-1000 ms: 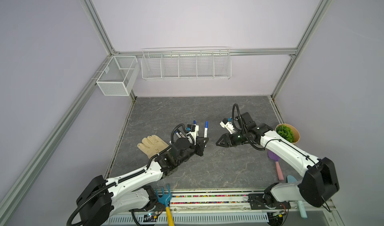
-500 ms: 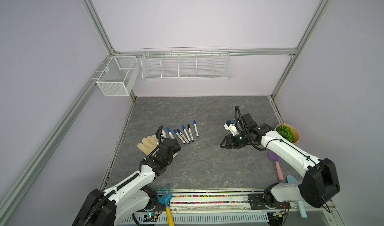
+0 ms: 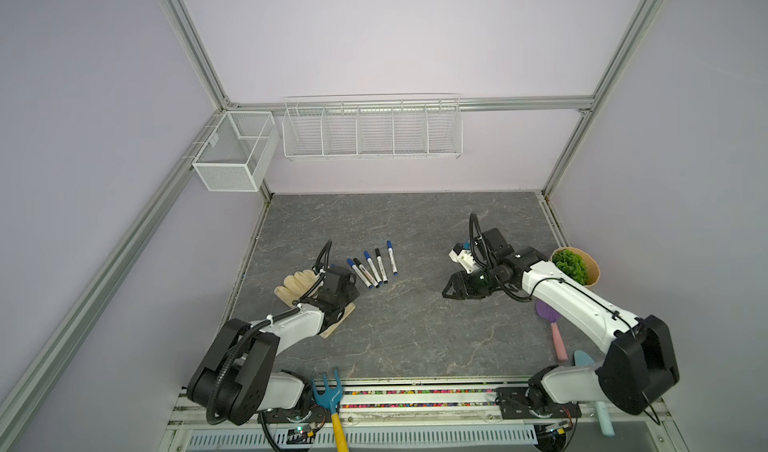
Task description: Insert the pens into the pen caps
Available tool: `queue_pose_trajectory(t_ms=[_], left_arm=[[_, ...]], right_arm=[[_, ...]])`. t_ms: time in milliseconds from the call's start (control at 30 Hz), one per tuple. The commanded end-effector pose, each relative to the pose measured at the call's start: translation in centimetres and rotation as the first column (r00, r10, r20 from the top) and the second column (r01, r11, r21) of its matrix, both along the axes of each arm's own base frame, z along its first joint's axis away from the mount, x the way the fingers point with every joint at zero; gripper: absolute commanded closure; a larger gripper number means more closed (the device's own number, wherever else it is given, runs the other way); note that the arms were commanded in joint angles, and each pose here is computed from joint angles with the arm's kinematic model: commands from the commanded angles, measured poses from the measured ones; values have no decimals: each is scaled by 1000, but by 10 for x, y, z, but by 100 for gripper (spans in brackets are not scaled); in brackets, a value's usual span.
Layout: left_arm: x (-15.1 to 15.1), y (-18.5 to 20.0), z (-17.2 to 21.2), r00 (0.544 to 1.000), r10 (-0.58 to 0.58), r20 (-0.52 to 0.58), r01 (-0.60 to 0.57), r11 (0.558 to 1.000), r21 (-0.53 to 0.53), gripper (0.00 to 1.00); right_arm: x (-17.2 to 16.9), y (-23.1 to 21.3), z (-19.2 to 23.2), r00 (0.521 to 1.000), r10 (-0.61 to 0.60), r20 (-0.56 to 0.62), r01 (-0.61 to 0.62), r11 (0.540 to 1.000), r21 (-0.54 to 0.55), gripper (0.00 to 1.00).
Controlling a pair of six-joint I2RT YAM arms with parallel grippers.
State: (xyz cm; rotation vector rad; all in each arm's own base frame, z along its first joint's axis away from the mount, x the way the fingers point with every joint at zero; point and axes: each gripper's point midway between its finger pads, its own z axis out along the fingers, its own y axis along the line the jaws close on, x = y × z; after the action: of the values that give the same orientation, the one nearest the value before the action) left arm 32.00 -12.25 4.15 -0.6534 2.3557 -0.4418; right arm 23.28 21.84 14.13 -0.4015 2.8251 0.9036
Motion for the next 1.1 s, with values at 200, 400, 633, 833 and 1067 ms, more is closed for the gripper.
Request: queue_pose_trajectory(t_ms=[200,400,633,833,1067], left_arm=[[11,-16,8,998,-54,-23,53,998,-30,63],[5,-10,22,999,-46,19,46,998,-38,60],[-3,12,59,987,-51,150,43,997,60,59],[-8,69,111,944,21,328,-129,941,312,57],[-2,130,135,933,96,346,-292,766,573,52]], right_arm=[[-3,-9,-3,1000,5,-1,-5,999,-35,49],[16,-25,0,994,-71,87,80,991,-104,49],[87,-133,20,753,-395,526,596,748,-291,46],[116,-207,49,302,-335,893,867,486,-111,33],[127,-239,-14,372,-229,899,893,354,-280,23]])
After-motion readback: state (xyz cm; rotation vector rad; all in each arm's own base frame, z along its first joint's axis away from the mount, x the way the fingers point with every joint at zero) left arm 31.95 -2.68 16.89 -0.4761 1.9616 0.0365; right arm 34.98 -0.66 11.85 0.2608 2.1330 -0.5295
